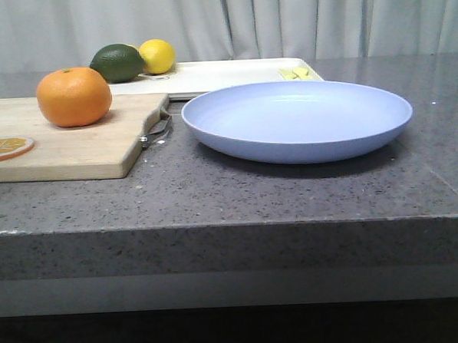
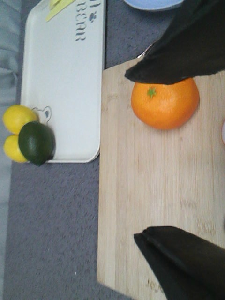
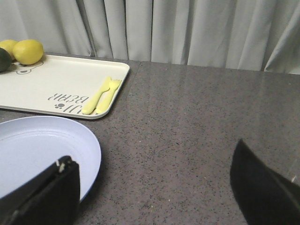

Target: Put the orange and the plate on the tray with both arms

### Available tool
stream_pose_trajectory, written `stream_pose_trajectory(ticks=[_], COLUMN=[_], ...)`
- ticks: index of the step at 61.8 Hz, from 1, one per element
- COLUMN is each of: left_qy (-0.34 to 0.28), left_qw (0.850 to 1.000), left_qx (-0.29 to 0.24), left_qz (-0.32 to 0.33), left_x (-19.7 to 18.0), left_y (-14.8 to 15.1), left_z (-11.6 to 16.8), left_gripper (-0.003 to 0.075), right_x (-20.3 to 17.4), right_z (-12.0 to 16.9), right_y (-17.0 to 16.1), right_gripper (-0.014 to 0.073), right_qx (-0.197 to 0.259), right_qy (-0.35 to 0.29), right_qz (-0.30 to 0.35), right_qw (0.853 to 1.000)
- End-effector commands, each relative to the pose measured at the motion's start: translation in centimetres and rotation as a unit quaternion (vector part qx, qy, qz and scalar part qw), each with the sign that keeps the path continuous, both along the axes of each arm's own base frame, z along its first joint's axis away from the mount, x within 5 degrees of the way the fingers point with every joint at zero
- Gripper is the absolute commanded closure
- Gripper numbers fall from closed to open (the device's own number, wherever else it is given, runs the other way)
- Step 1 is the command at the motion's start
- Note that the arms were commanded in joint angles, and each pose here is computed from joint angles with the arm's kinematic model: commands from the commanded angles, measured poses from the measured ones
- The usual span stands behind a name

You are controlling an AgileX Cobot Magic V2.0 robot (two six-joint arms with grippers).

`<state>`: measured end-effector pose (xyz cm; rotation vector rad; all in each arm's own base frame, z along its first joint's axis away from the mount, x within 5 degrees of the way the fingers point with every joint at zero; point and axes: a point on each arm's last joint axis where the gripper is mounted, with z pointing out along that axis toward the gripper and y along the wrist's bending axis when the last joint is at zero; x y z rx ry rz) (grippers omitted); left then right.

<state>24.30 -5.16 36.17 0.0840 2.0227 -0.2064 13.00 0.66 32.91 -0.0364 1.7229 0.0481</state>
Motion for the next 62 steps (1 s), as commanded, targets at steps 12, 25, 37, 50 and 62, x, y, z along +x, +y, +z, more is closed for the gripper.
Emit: stream_pose_trajectory(ticks=[12, 25, 37, 50, 62], left_qy=[0.055, 0.136, 0.214, 0.273, 0.292], left_qw=[0.997, 0.987, 0.971, 0.954, 0.948], left_qx=[0.012, 0.04, 0.085, 0.101, 0.107], left_qz=[-0.06, -0.074, -0.07, -0.068, -0.067], left_x=[6.4, 10.6, 12.8, 13.4, 13.1], left_y=[-5.5, -8.2, -8.9, -9.2, -9.1], left_z=[1.3, -0.4, -3.0, -5.5, -5.7], left_gripper=[0.0131, 0.0131, 0.0131, 0.0131, 0.0141], right_x=[0.1, 0.1, 0.1, 0.1, 0.1], right_z=[1.9, 1.9, 1.9, 1.9, 1.9], right_y=[-0.1, -0.1, -0.1, -0.1, -0.1], right_gripper=[-0.0057, -0.0057, -0.0057, -0.0057, -0.0057], right_qx=[0.001, 0.001, 0.001, 0.001, 0.001], right_qy=[-0.055, -0.055, -0.054, -0.053, -0.053], right_qz=[-0.003, -0.003, -0.003, -0.003, -0.003], right_qw=[0.999, 0.999, 0.999, 0.999, 0.999])
